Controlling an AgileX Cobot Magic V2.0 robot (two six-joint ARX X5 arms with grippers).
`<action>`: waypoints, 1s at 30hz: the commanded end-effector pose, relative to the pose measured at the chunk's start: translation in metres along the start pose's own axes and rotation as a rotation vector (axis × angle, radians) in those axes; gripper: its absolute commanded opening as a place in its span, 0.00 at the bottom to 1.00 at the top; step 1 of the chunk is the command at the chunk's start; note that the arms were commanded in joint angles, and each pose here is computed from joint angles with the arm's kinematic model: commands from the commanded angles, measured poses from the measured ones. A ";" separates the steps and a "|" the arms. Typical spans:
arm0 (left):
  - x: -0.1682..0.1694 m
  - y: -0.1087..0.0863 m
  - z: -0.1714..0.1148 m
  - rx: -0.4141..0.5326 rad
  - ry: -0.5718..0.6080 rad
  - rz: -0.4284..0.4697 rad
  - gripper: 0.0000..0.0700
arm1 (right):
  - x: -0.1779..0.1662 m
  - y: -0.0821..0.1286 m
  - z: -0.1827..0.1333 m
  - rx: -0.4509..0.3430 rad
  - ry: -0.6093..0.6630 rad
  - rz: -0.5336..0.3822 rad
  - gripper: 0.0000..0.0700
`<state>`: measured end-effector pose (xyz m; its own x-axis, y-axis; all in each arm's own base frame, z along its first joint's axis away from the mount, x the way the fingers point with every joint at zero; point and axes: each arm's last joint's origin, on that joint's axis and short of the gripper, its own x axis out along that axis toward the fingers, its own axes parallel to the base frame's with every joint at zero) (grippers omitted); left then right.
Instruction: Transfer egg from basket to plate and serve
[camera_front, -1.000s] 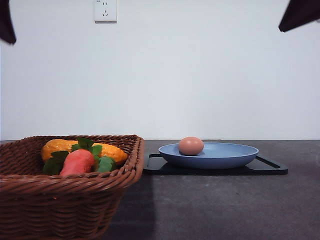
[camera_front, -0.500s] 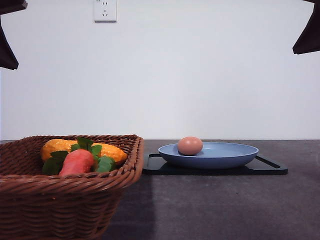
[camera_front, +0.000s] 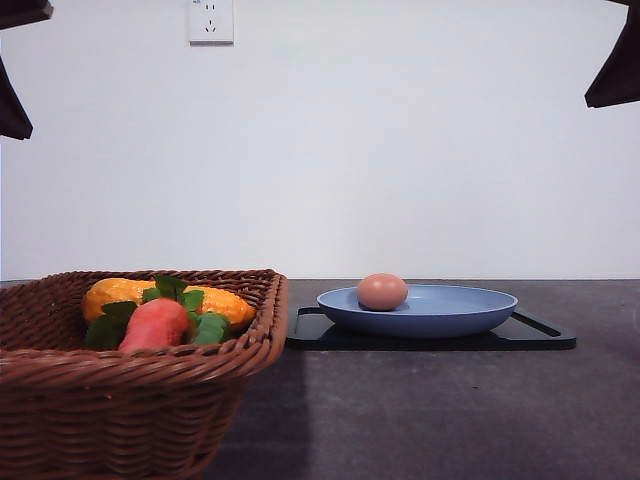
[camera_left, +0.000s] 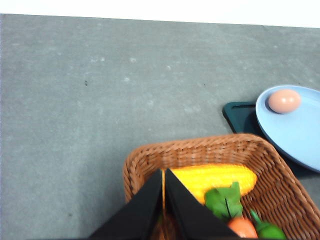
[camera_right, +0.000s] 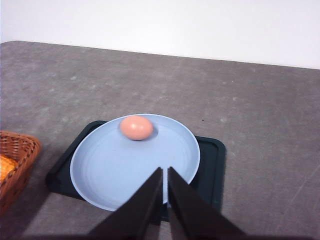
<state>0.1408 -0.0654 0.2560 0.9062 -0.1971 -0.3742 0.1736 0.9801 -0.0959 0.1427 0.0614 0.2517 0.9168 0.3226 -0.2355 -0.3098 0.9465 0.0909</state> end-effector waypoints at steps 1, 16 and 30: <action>-0.014 0.002 0.007 0.044 -0.061 -0.006 0.00 | 0.000 0.001 0.004 0.017 -0.018 0.006 0.00; -0.080 0.050 -0.027 -0.003 -0.428 0.278 0.00 | 0.000 0.001 0.004 0.017 -0.022 0.007 0.00; -0.031 0.070 -0.096 -0.081 -0.232 0.367 0.00 | 0.000 0.001 0.005 0.018 -0.023 0.007 0.00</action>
<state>0.0877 0.0068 0.1710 0.9642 0.1817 -0.1931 -0.1942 0.9798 -0.0479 0.1428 0.0614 0.2522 0.9179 0.3227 -0.2308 -0.3097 0.9464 0.0915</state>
